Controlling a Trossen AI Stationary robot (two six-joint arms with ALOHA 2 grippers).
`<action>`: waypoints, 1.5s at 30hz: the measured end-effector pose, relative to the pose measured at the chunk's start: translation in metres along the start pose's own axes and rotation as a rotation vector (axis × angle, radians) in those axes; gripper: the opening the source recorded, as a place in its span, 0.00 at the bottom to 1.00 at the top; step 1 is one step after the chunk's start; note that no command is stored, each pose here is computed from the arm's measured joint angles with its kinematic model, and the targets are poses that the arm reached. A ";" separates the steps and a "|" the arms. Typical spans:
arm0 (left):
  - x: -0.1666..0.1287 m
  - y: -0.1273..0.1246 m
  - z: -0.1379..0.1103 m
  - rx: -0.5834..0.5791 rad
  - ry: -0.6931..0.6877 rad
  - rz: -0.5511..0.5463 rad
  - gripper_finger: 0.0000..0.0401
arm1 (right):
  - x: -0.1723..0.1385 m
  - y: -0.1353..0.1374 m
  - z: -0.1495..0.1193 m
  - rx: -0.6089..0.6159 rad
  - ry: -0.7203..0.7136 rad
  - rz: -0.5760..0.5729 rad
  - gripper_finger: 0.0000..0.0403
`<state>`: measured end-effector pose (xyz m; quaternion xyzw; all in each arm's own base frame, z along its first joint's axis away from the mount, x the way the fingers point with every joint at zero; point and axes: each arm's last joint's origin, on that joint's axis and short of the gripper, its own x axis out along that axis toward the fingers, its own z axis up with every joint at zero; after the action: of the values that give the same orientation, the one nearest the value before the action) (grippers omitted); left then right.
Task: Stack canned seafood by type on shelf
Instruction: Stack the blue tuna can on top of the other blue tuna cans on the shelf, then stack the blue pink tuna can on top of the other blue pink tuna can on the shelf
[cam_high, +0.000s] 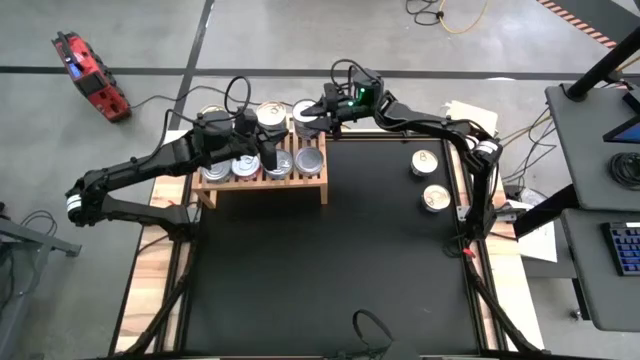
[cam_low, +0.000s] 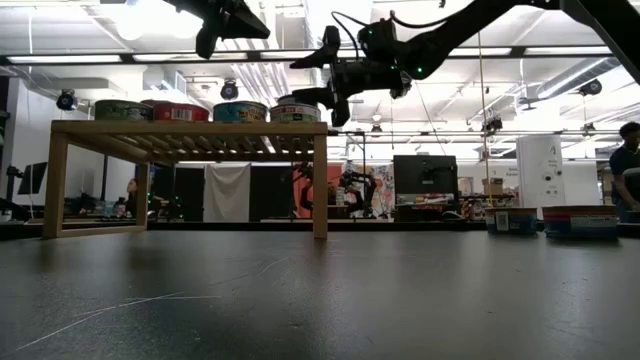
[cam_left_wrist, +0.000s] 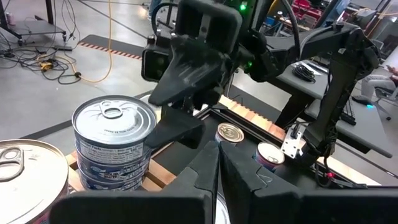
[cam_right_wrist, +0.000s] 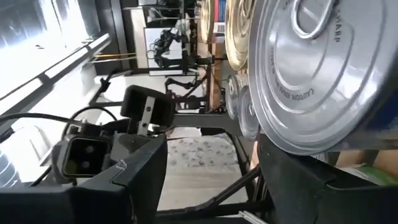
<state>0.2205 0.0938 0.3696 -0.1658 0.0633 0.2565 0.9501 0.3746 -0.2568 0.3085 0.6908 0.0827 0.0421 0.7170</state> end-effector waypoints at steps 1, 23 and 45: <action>0.000 0.000 0.000 0.000 0.000 -0.001 0.00 | 0.000 0.001 0.000 -0.001 0.006 0.002 0.59; 0.000 0.000 -0.001 0.011 0.011 -0.016 0.00 | -0.033 0.069 -0.038 -0.302 0.245 0.110 0.58; 0.000 0.000 0.000 -0.012 0.002 -0.013 0.00 | -0.148 0.022 -0.112 -0.244 -0.039 -1.472 0.29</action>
<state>0.2207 0.0936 0.3698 -0.1721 0.0617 0.2506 0.9507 0.2107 -0.1711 0.3361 0.3731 0.5060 -0.4523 0.6326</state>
